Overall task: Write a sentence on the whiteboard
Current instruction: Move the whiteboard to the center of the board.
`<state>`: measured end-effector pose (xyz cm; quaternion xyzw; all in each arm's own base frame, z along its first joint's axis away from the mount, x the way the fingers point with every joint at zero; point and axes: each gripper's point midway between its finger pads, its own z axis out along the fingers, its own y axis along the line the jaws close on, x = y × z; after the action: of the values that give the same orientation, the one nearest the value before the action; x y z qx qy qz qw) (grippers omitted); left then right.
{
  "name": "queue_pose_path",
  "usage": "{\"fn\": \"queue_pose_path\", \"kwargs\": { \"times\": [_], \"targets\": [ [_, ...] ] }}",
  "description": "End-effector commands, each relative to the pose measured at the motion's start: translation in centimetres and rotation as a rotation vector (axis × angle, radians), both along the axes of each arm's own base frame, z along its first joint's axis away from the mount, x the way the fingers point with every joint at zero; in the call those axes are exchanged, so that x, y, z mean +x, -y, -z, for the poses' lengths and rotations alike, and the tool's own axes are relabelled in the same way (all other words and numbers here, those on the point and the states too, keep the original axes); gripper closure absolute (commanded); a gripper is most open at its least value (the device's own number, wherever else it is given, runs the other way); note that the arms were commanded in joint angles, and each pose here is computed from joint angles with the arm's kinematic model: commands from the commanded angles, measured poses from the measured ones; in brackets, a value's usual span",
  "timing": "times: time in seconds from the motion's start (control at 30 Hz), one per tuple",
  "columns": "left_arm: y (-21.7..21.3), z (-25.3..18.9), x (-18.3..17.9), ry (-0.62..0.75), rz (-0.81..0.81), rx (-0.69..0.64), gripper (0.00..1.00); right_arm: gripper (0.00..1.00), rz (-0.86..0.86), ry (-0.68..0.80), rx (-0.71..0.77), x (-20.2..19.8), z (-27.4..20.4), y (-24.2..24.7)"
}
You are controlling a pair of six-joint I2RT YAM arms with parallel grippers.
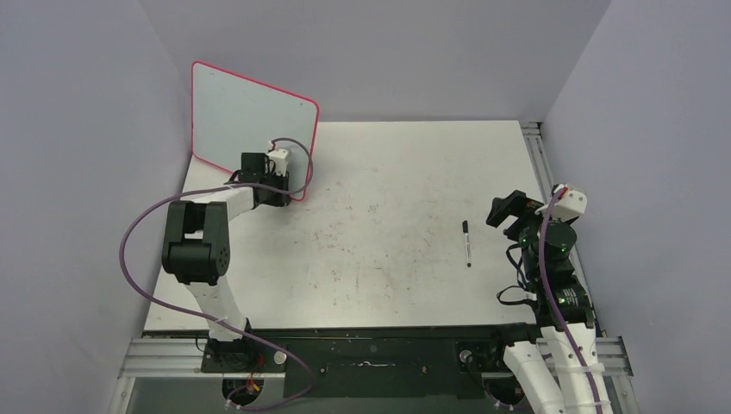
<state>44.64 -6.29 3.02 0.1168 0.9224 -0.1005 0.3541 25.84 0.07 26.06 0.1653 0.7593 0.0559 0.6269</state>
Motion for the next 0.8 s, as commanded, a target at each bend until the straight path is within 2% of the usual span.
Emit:
{"fn": "queue_pose_path", "kwargs": {
  "times": [0.0,0.77],
  "targets": [
    [2.6,-1.8,-1.5,0.014,0.083,-0.018,1.0,0.1,-0.001,0.08,-0.002,0.3,-2.4,0.0],
    [7.0,-2.8,-6.0,-0.013,0.147,0.032,1.0,0.1,-0.113,0.105,0.005,0.1,-2.8,-1.9]
  ]
}}
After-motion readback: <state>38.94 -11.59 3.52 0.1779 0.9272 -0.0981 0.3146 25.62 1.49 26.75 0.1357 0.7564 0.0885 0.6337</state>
